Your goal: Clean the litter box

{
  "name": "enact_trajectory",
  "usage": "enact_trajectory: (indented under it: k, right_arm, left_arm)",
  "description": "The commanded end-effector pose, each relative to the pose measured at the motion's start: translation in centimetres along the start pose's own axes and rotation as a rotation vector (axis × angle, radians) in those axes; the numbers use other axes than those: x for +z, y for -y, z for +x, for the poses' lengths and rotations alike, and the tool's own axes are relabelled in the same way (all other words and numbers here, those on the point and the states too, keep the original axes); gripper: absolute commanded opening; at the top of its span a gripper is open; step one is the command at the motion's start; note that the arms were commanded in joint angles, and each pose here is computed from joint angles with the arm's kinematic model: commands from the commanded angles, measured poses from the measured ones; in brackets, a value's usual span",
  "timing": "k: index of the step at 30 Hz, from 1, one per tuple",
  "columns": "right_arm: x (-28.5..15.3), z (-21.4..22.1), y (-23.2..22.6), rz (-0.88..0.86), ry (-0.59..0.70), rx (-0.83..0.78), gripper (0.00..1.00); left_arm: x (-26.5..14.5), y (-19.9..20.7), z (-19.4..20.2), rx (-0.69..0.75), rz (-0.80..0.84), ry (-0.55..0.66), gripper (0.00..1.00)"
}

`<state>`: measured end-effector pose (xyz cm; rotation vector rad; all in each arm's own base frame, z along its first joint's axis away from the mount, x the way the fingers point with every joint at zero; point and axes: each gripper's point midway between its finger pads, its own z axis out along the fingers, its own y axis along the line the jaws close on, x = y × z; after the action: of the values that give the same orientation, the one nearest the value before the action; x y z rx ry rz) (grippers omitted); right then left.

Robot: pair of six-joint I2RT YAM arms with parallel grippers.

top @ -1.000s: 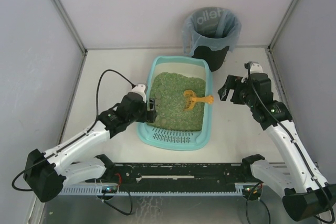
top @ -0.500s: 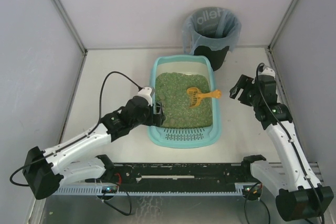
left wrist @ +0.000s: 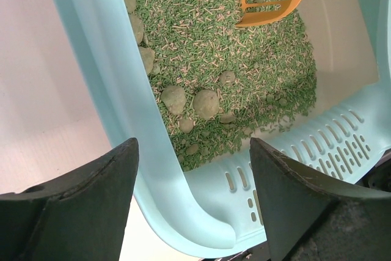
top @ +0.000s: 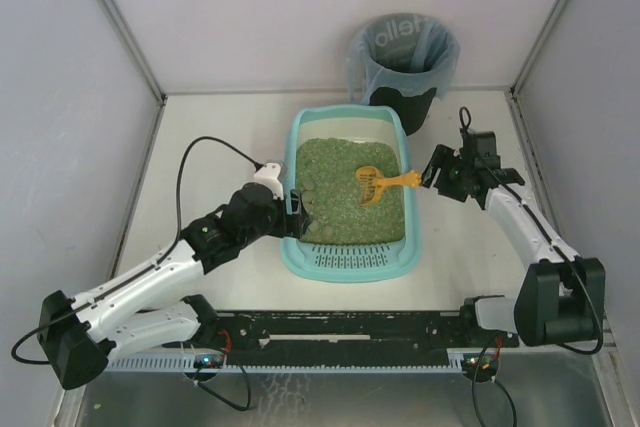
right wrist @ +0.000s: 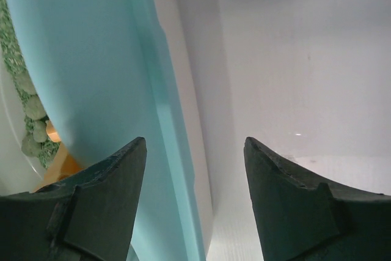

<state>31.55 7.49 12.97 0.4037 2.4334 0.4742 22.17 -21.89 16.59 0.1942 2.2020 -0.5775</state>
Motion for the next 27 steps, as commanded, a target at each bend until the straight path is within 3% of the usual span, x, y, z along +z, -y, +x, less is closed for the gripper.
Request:
enact_trajectory:
  k: [1, 8, 15, 21, 27]
  right_arm:
    - [1.3, -0.1, -2.4, -0.090, -0.022, -0.044, 0.65]
    - [6.0, 4.0, 3.2, 0.222, -0.162, -0.036, 0.65]
    - [6.5, 5.0, 4.7, 0.284, -0.169, -0.019, 0.65]
    - [2.7, -0.1, 2.5, 0.199, 0.047, -0.007, 0.67]
    - [-5.0, -5.4, -0.3, 0.082, 0.377, 0.007, 0.68]
  left_arm:
    - [0.1, 0.1, -0.7, -0.015, 0.005, 0.032, 0.77]
    - [0.2, 0.2, -0.8, -0.004, 0.010, 0.026, 0.77]
    - [0.1, -0.2, -0.8, -0.002, -0.003, 0.029, 0.76]
    - [-0.3, -0.7, -1.8, -0.010, -0.010, 0.058, 0.76]
    - [-1.7, -1.6, -4.2, -0.009, -0.037, 0.150, 0.77]
